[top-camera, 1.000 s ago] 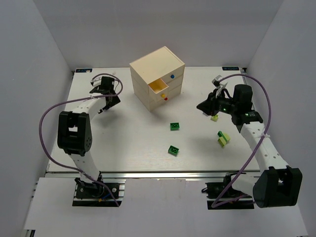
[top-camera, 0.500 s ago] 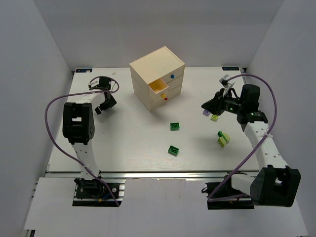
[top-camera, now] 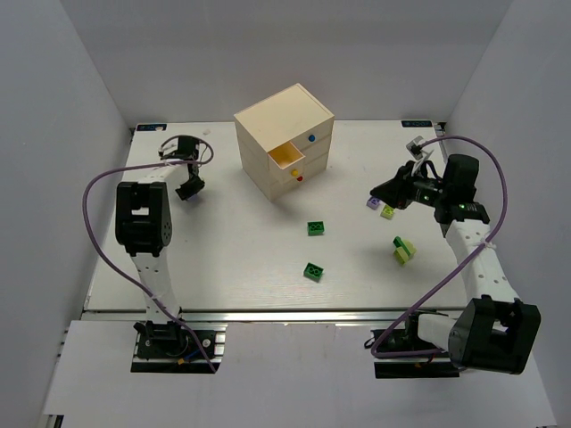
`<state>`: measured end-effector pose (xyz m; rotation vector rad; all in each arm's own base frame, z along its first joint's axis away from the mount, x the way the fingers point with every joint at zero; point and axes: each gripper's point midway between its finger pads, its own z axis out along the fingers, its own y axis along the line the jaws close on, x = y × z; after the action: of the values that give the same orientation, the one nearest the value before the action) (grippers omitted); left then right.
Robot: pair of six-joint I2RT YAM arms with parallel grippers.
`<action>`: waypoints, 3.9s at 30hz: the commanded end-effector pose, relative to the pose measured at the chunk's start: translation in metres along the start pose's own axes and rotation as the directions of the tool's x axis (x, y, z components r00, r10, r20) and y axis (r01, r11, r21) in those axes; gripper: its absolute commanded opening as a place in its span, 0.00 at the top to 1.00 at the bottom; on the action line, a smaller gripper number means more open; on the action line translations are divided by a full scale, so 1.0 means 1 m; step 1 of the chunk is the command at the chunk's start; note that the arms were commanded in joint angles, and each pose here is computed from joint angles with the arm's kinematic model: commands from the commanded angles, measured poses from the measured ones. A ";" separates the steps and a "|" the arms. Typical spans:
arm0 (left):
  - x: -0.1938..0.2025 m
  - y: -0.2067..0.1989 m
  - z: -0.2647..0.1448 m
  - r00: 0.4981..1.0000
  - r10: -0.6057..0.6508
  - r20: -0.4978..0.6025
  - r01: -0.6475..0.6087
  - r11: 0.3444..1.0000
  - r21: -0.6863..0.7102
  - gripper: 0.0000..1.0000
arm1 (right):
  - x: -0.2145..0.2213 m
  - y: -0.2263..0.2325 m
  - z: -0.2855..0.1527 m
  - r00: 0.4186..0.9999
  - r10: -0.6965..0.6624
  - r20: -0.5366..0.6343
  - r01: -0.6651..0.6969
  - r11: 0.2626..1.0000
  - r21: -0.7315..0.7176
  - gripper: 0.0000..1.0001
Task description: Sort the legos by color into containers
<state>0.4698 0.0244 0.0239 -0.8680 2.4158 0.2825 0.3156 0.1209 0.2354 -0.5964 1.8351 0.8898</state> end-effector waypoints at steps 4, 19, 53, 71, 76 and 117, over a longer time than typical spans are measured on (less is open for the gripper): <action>-0.011 0.011 -0.066 0.996 -0.077 0.054 0.069 0.988 0.137 0.82 | -0.003 0.003 -0.004 1.000 0.008 0.019 -0.007 0.999 -0.038 0.76; -0.002 -0.092 -0.353 0.876 0.075 0.476 -0.480 0.044 0.876 1.00 | 0.001 -0.018 -0.007 1.000 -0.025 0.006 0.025 0.998 0.061 0.50; 0.020 -0.226 -0.359 0.776 0.318 0.545 -0.615 0.188 0.766 0.48 | 0.012 -0.041 -0.012 1.000 0.020 -0.009 -0.019 0.993 0.113 0.42; 0.001 -0.144 -0.387 0.794 0.161 0.587 -0.604 0.323 0.729 1.00 | 0.029 -0.110 -0.013 0.972 -0.141 -0.190 0.201 0.916 0.347 0.66; 0.014 -0.046 -0.347 0.778 0.091 0.622 -0.558 0.555 0.617 0.42 | 0.069 -0.148 0.006 0.885 -0.133 -0.446 0.283 0.914 0.290 0.11; 0.047 0.018 -0.283 0.737 0.192 0.648 -0.568 0.696 0.440 0.27 | 0.141 -0.170 0.077 0.636 -0.196 -0.747 0.374 0.924 0.076 0.81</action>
<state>0.3063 -0.0910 0.2219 0.0808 1.9219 -0.1045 0.4248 0.0715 0.0219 -1.1779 2.4540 0.1858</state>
